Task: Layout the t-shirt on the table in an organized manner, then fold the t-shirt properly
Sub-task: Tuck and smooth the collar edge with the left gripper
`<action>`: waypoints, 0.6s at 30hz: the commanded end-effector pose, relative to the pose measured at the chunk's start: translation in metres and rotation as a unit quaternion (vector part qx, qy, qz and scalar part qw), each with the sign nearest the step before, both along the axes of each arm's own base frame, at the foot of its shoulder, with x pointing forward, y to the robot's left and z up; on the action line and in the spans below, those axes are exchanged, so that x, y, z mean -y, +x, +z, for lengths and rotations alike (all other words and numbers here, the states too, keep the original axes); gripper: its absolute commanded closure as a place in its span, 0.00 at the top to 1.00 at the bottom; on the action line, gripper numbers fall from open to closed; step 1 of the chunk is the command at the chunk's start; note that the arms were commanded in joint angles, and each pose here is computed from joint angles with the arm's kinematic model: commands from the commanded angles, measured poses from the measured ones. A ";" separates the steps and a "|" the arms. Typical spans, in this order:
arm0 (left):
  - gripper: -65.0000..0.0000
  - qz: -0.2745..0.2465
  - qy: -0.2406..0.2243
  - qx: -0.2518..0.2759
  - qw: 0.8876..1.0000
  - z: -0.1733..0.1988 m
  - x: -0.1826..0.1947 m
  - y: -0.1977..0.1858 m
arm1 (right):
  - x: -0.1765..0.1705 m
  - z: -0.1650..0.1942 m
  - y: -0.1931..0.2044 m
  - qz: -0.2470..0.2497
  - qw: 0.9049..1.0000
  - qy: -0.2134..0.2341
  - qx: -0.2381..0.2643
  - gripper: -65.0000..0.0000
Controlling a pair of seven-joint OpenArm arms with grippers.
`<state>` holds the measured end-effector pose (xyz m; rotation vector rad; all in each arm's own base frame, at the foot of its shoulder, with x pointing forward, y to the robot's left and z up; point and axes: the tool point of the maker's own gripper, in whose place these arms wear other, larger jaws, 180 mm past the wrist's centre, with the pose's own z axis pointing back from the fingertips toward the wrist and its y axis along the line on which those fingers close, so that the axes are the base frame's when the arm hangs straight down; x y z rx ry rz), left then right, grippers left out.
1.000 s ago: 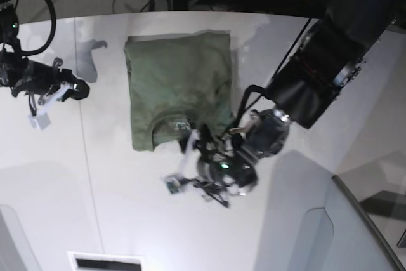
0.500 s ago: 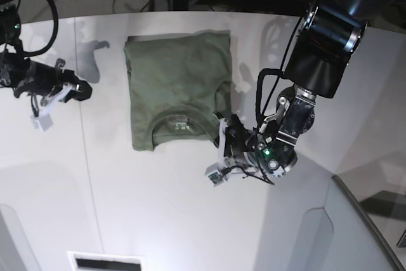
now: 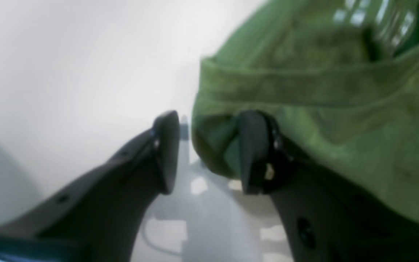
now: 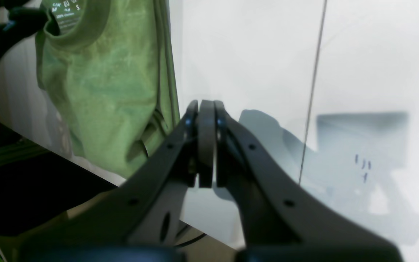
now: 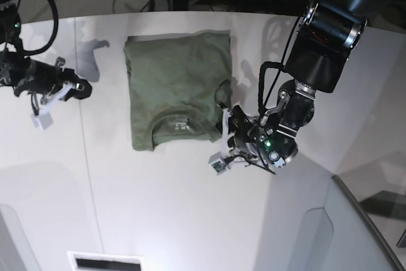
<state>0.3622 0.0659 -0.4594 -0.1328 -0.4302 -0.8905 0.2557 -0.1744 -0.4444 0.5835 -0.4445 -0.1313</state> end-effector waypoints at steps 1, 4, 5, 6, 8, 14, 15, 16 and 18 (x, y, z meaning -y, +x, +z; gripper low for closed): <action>0.37 -0.002 -0.010 0.026 1.000 0.017 0.004 0.018 | 0.005 0.011 0.010 -0.003 1.000 0.001 0.020 0.00; 0.37 0.000 -0.009 0.022 1.000 0.015 0.003 0.017 | 0.005 0.011 0.010 -0.003 1.000 0.001 0.020 0.00; 0.37 0.001 -0.008 0.020 1.000 0.013 0.002 0.016 | 0.005 0.011 0.010 -0.003 1.000 0.001 0.020 0.00; 0.37 0.004 -0.005 0.016 1.000 0.011 -0.001 0.016 | 0.005 0.011 0.010 -0.003 1.000 0.001 0.020 0.00; 0.37 0.007 -0.010 0.009 1.000 0.006 0.001 0.015 | 0.005 0.011 0.010 -0.003 1.000 0.001 0.020 0.00; 0.36 0.016 -0.031 -0.004 0.999 -0.008 0.006 0.009 | 0.005 0.011 0.010 -0.003 1.000 0.001 0.020 0.00; 0.36 0.016 -0.031 -0.004 0.999 -0.008 0.006 0.009 | 0.005 0.011 0.010 -0.003 1.000 0.001 0.020 0.00; 0.36 0.015 -0.034 -0.004 0.999 -0.008 0.009 0.009 | 0.005 0.011 0.010 -0.003 1.000 0.001 0.020 0.00; 0.36 0.014 -0.036 -0.003 0.999 -0.007 0.012 0.009 | 0.005 0.011 0.010 -0.003 1.000 0.001 0.020 0.00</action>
